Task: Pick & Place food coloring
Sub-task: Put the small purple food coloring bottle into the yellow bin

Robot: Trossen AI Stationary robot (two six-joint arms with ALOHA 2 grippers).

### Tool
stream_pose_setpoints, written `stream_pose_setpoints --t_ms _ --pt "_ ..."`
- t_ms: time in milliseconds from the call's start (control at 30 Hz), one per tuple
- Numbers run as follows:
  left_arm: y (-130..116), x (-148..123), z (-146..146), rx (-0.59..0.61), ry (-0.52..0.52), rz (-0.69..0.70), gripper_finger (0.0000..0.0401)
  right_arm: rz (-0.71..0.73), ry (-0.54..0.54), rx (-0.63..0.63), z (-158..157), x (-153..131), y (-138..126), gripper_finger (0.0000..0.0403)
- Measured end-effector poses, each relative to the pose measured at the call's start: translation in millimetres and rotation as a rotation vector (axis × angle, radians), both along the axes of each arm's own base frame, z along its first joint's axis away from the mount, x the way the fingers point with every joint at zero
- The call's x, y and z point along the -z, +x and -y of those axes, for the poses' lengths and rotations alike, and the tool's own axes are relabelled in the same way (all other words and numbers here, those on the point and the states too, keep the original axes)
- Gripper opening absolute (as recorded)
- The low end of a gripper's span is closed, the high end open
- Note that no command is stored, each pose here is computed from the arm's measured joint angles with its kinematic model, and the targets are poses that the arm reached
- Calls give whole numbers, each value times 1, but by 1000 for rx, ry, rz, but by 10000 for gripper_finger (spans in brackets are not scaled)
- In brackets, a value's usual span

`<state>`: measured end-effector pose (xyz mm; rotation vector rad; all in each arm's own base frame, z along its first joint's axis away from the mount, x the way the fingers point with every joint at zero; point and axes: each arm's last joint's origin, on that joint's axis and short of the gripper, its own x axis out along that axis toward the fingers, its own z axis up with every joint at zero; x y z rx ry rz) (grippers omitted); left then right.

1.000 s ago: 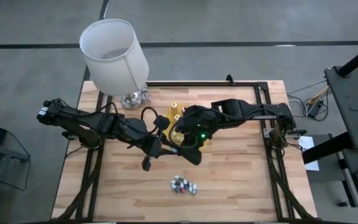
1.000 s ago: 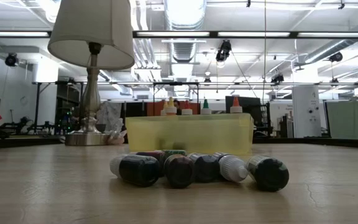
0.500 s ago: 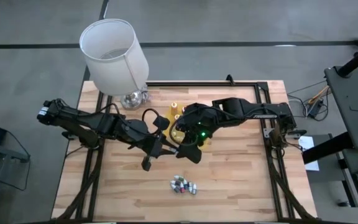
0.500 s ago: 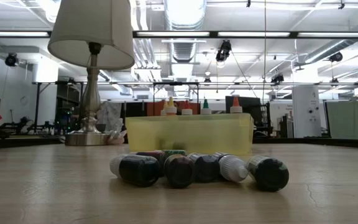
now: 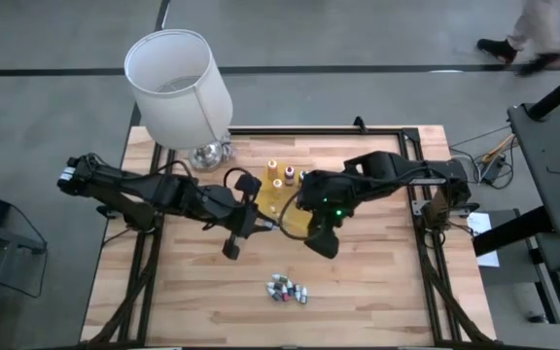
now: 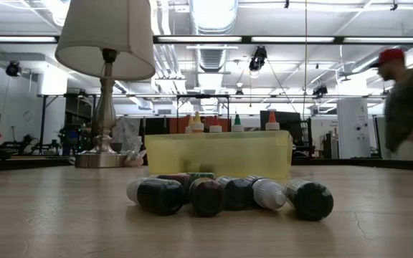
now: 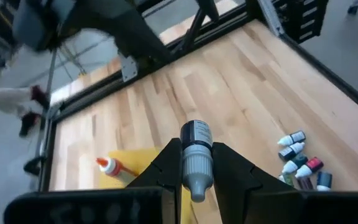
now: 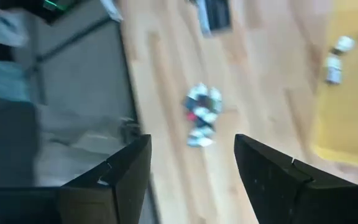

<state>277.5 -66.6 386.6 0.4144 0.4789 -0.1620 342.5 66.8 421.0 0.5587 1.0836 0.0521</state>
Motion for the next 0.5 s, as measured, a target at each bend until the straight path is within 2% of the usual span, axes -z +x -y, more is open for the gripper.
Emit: stream_pose_setpoints --t_ms 233,500 --pt "2 5 -29 -168 -101 -67 40 -95 -88 -5 -4 2 -16 221" --pt "3 22 -62 -345 -167 -219 40 -19 -229 49 -8 -14 -36 221"
